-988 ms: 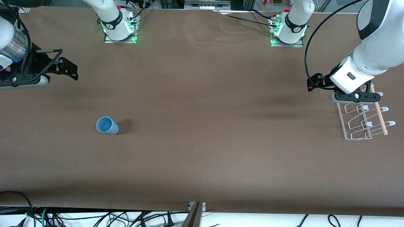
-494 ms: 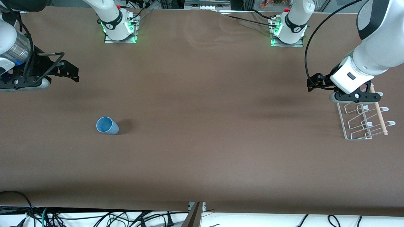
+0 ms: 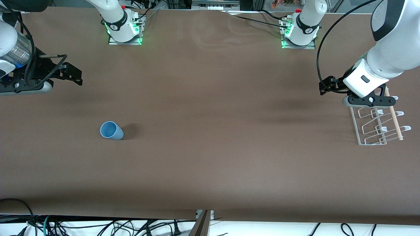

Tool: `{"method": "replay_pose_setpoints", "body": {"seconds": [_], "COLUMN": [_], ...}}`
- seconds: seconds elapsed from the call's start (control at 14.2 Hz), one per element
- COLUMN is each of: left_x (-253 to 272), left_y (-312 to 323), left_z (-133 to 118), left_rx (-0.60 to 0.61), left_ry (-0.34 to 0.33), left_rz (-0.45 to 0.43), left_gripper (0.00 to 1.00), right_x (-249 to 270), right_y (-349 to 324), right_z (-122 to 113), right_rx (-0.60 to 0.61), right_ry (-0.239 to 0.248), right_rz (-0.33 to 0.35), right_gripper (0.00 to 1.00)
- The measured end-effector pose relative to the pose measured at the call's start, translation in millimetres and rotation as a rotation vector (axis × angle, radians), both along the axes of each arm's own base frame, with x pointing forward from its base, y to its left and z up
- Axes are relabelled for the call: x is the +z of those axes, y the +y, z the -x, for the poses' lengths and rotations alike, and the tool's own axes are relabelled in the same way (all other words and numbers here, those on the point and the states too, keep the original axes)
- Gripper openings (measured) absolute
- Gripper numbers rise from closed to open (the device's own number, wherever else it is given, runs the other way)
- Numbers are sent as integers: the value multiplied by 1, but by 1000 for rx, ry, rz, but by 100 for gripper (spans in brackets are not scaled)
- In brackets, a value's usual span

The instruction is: Transfer cup to left arm and place on rack

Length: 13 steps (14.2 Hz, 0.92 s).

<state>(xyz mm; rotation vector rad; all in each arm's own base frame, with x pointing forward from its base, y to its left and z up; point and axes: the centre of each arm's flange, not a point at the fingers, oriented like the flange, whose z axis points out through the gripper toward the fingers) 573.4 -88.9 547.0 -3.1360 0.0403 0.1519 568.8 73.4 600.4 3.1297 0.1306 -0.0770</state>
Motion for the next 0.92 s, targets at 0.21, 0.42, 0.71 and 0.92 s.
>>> {"method": "replay_pose_setpoints", "body": {"seconds": [0.21,0.42,0.71,0.92], "left_x": [0,0,0,0], "left_y": [0,0,0,0], "left_z": [0,0,0,0], "left_rx": [0,0,0,0], "left_ry": [0,0,0,0], "left_rz": [0,0,0,0], "left_gripper": [100,100,100,100], "right_x": [-3,-3,-6,-7], "right_y": [0,-3,-3,-3], "right_z": [5,6,6,5], "right_rx": [1,-4,-5,-6], "right_ry": [41,52,60,62], "right_rz": [5,7,8,8], "right_gripper": [100,100,100,100]}}
